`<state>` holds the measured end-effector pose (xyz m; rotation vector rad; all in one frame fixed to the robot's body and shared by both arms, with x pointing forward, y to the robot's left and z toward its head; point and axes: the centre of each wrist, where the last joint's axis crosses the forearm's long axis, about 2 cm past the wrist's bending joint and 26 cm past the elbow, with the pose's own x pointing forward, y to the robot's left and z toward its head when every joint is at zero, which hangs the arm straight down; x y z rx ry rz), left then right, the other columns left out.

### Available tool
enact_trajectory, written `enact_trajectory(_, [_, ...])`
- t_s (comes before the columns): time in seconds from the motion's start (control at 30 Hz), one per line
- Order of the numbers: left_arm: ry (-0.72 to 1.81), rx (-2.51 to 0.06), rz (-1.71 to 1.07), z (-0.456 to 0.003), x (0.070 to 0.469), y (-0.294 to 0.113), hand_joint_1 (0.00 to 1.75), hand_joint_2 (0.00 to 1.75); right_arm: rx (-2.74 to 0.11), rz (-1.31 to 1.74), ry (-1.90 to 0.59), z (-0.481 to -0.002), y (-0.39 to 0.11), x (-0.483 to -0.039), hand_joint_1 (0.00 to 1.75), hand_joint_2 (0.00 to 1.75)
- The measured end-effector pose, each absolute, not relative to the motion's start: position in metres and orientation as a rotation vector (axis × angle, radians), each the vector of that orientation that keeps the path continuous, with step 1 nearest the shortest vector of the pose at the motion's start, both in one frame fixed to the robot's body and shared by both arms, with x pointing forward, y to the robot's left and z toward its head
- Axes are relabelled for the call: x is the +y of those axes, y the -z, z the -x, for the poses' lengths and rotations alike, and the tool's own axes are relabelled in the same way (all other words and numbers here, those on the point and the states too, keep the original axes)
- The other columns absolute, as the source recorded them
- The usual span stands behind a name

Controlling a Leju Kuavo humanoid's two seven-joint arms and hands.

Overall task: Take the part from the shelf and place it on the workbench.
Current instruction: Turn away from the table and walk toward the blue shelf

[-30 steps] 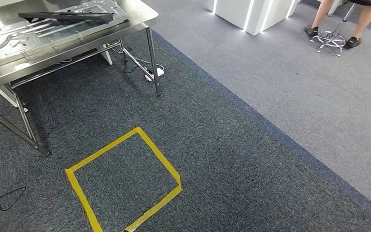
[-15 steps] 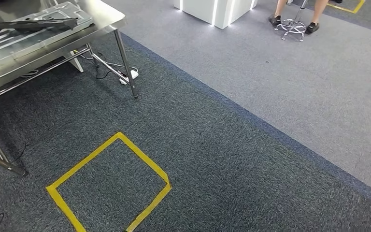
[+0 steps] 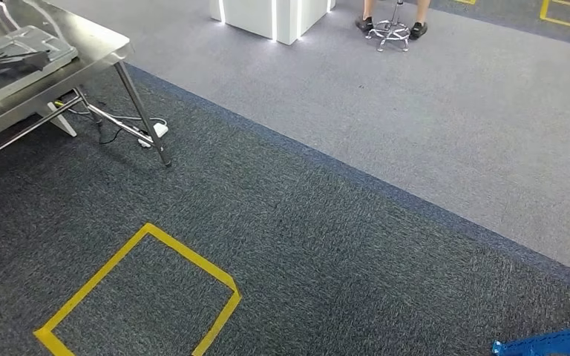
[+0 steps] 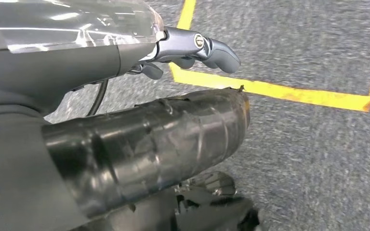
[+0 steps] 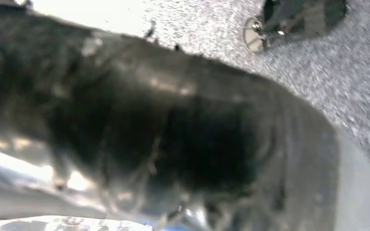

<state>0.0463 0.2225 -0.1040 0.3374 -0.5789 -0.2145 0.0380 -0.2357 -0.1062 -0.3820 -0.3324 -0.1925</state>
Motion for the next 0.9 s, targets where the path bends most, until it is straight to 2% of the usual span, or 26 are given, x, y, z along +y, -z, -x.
enact_trajectory(0.9, [0.227, -0.57, -0.337, -0.045, 0.223, 0.104, 0.0, 0.0, -0.311, 0.322, 0.097, -0.035, 0.106, -0.224, 0.0, 0.0])
